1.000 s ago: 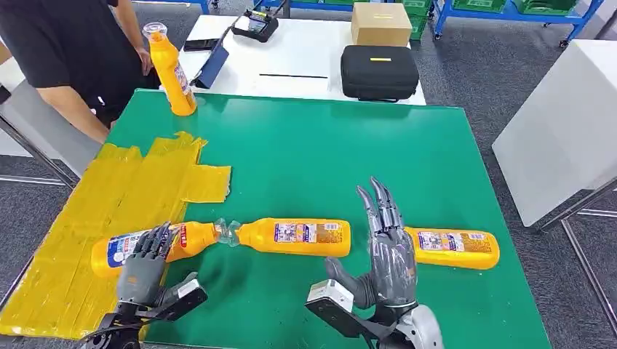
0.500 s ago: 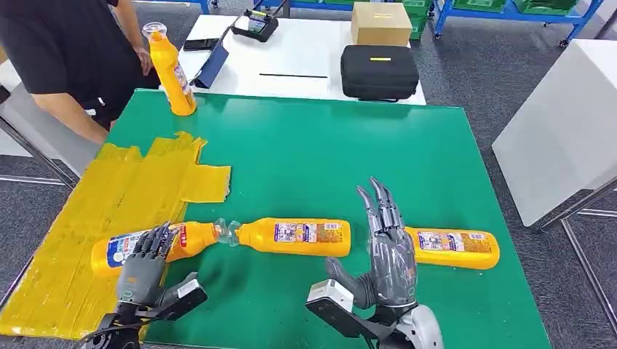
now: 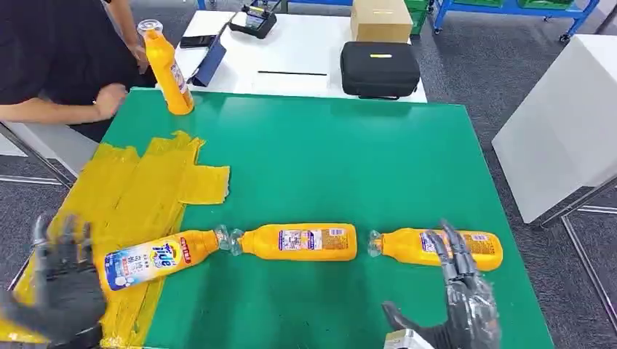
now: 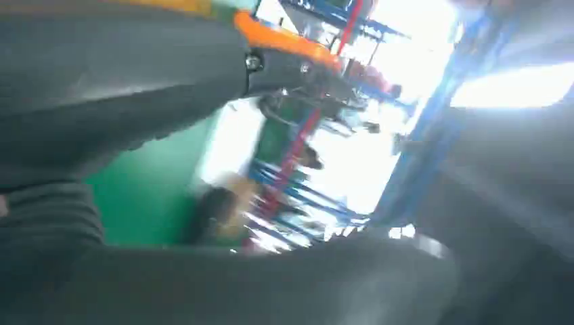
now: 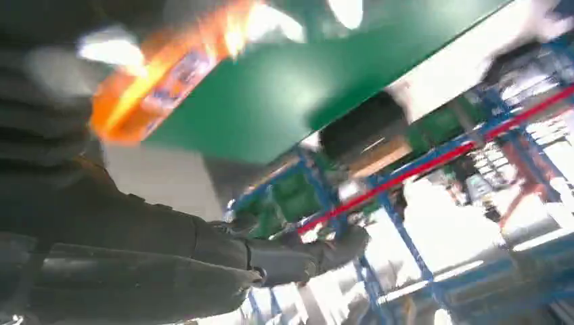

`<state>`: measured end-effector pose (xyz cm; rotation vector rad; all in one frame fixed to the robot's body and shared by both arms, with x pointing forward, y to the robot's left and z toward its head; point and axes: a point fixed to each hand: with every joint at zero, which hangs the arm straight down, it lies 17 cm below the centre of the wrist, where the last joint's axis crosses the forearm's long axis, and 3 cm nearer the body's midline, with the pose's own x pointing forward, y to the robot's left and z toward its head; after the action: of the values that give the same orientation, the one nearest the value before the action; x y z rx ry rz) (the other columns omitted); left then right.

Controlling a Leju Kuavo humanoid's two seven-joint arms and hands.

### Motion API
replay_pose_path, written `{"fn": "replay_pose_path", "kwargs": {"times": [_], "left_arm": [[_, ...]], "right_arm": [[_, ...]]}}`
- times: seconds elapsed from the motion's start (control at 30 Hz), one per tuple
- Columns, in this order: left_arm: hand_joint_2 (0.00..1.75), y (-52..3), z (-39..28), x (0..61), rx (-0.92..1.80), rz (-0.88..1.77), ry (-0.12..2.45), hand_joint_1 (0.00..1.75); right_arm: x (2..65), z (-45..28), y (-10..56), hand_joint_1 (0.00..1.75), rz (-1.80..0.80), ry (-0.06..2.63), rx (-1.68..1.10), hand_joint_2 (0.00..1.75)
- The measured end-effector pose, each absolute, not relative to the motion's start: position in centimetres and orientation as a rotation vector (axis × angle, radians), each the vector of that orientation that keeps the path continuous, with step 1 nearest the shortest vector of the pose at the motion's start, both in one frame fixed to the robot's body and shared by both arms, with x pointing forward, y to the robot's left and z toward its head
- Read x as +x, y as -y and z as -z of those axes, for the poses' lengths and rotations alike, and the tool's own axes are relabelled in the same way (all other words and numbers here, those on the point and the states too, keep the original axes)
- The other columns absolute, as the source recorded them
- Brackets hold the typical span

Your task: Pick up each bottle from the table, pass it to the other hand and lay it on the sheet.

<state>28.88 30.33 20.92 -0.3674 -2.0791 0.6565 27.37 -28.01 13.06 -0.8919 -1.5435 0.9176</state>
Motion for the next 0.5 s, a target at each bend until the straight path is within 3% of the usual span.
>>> {"fn": "replay_pose_path", "kwargs": {"times": [0.2,0.5], "left_arm": [[0.00,-27.0,-25.4,27.2,-0.186,-0.263,2.262,0.00],[0.00,-27.2,-27.3,26.9,-0.175,-0.260,2.311,0.00]], "right_arm": [[27.8,-13.3,29.2,0.00,-0.890,1.502,-0.947,1.75],[28.9,-14.2,29.2,0.00,-0.859,1.510,-0.969,1.75]]}}
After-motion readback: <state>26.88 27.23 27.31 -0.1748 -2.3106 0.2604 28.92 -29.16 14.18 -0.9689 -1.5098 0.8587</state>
